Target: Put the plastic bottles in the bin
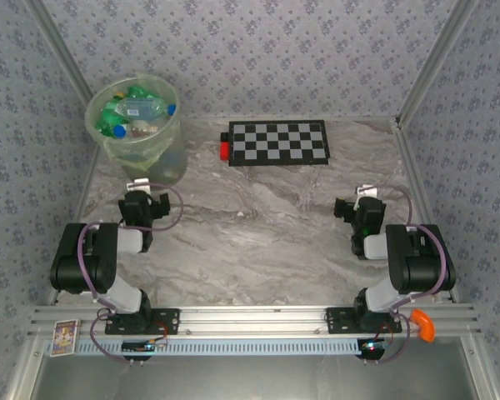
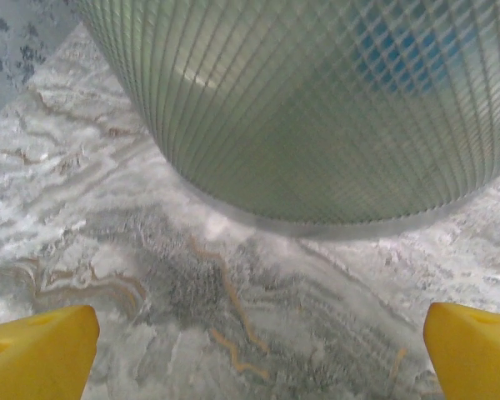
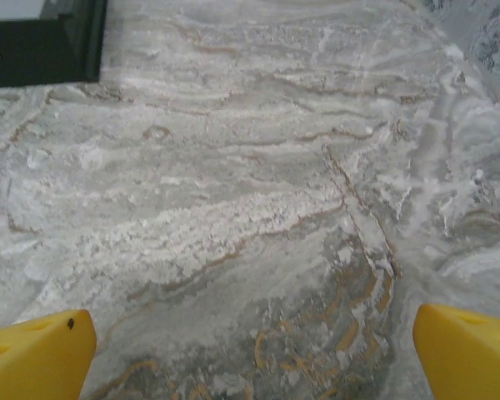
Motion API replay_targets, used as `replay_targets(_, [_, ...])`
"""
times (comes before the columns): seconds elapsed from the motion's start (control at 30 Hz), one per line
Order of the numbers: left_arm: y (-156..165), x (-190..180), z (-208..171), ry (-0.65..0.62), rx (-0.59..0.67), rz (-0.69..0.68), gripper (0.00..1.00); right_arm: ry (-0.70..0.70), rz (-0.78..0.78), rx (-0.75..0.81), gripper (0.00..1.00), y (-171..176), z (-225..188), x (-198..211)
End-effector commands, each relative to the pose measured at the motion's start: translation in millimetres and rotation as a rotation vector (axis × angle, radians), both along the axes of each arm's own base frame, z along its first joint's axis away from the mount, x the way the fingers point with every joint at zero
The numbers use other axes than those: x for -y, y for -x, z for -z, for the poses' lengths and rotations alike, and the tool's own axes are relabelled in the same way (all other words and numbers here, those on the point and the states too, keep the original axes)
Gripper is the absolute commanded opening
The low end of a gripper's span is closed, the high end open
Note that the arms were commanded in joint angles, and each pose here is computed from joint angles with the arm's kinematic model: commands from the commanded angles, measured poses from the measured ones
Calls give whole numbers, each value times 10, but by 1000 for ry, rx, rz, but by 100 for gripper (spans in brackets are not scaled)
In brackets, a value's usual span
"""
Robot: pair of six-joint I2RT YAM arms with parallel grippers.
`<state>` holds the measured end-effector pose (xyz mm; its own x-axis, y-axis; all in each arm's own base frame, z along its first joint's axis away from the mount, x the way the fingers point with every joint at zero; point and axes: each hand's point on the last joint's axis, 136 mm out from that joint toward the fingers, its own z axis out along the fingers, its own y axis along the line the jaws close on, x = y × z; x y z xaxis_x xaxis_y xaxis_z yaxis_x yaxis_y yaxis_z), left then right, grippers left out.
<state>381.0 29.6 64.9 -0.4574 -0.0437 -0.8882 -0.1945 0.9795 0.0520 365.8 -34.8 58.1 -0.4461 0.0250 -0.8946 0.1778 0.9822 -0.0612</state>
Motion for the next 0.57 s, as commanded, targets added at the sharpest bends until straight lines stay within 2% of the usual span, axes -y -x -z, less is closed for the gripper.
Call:
replay_targets(0.0, [-150, 57, -256, 20, 106, 52, 100, 17, -30, 87, 99, -226, -293, -48])
replay_targets(0.53, [-144, 59, -246, 19, 98, 55, 100, 17, -37, 91, 99, -230, -293, -60])
